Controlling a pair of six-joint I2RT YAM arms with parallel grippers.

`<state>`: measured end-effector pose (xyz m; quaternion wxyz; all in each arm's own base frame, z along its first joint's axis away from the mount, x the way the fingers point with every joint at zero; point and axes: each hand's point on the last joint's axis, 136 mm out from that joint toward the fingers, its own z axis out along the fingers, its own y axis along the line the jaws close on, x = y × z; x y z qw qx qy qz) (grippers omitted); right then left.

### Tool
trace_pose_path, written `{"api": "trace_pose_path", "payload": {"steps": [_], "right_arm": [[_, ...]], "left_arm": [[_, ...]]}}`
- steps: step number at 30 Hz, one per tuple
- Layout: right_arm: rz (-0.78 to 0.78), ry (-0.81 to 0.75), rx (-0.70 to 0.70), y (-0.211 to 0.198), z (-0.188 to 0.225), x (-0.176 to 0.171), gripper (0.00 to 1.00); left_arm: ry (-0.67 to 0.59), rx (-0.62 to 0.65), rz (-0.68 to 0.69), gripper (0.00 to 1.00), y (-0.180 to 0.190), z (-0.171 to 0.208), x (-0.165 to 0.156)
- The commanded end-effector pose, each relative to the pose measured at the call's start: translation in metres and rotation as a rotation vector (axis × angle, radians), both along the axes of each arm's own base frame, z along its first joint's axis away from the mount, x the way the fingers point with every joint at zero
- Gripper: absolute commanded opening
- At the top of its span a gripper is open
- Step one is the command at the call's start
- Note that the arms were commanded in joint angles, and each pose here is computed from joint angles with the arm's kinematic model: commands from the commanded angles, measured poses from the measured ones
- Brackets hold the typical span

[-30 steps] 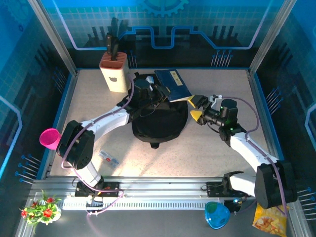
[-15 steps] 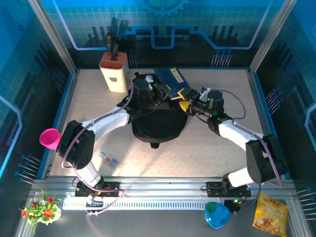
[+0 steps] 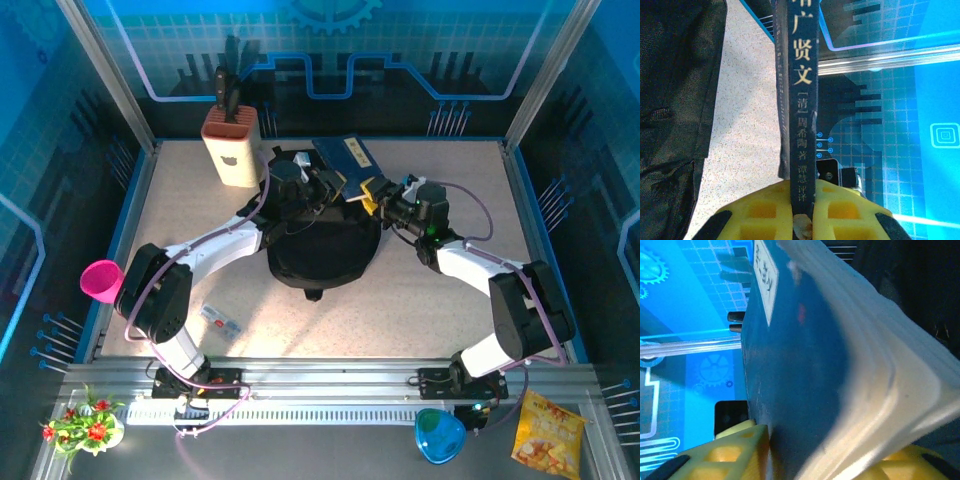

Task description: Pack books, pencil case, and school supplies into a backpack

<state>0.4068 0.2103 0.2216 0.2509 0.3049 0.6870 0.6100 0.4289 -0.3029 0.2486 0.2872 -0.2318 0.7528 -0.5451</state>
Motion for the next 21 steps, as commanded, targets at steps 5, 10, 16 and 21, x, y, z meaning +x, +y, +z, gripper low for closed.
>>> {"api": "trace_pose_path", "payload": {"steps": [5,10,16,21], "right_arm": [[-0.016,-0.078,-0.023,0.000,0.015,0.001,0.19],[-0.052,-0.127,-0.135,-0.022,0.023,-0.006,0.11],[-0.103,-0.174,-0.282,-0.063,0.029,-0.022,0.08],[-0.133,-0.146,-0.401,-0.089,0.017,-0.036,0.08]], "left_arm": [[-0.038,0.010,-0.003,0.27,0.002,0.006,-0.004],[-0.014,0.212,-0.003,0.56,0.021,-0.021,-0.014],[0.105,0.525,-0.054,0.65,0.048,-0.078,-0.041],[0.158,0.641,-0.176,0.67,0.041,-0.111,-0.068]]}}
